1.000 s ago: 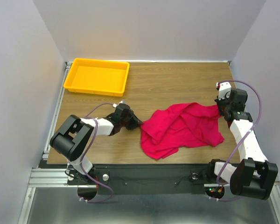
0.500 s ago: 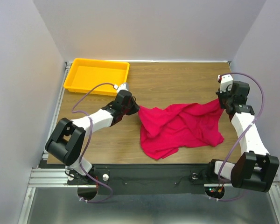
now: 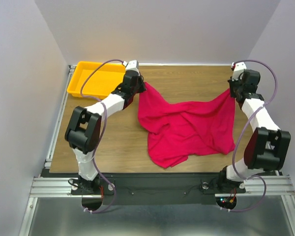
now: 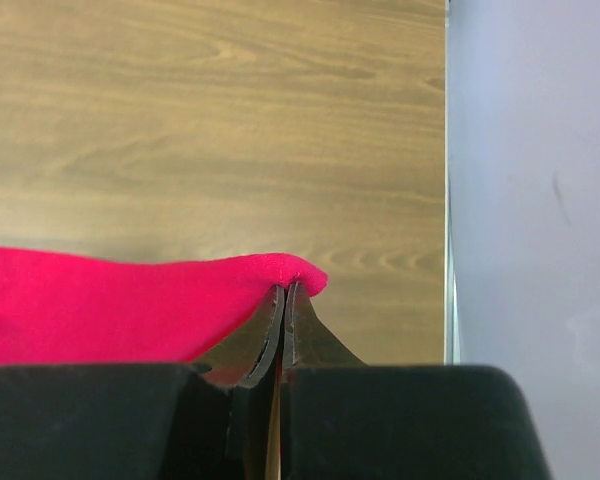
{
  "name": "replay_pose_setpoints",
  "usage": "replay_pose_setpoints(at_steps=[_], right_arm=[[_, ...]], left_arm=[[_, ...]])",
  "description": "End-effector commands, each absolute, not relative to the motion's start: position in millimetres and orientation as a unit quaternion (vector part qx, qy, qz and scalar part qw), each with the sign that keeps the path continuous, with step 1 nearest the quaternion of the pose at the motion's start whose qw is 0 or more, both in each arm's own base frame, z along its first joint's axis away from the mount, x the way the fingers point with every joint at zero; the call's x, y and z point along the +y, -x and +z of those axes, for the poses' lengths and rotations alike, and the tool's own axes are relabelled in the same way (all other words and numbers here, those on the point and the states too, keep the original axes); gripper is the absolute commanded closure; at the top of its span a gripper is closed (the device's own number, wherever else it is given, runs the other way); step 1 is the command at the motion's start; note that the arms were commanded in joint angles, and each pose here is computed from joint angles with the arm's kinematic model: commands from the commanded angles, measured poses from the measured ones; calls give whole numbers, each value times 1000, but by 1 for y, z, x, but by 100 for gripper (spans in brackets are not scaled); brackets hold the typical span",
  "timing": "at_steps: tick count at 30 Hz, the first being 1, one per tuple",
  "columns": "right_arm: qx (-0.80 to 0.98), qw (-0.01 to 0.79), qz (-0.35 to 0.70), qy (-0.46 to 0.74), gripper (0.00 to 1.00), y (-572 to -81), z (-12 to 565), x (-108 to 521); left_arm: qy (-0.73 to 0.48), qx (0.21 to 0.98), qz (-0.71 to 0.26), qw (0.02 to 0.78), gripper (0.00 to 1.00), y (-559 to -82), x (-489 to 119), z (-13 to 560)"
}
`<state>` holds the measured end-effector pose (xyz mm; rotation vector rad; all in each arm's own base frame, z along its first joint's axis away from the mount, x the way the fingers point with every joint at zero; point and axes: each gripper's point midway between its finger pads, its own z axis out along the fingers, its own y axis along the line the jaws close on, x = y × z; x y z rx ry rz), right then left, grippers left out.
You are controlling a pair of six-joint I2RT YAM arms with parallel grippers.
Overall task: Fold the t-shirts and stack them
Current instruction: Flatten the tshirt out
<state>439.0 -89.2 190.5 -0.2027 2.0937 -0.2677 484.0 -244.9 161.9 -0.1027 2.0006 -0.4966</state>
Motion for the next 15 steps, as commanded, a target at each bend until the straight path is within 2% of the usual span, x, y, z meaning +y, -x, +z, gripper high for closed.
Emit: replay_pose_setpoints(at_steps=[1, 8, 15], right_arm=[[817, 553, -164, 29, 100, -484, 218, -122], [812, 561, -163, 5, 100, -536, 164, -136], [779, 596, -184, -57, 99, -579, 158, -160]], left_arm=[[40, 797, -186, 573, 100, -529, -240, 196], [72, 797, -163, 576, 100, -579, -237, 187], [72, 800, -164, 573, 100, -605, -244, 187]])
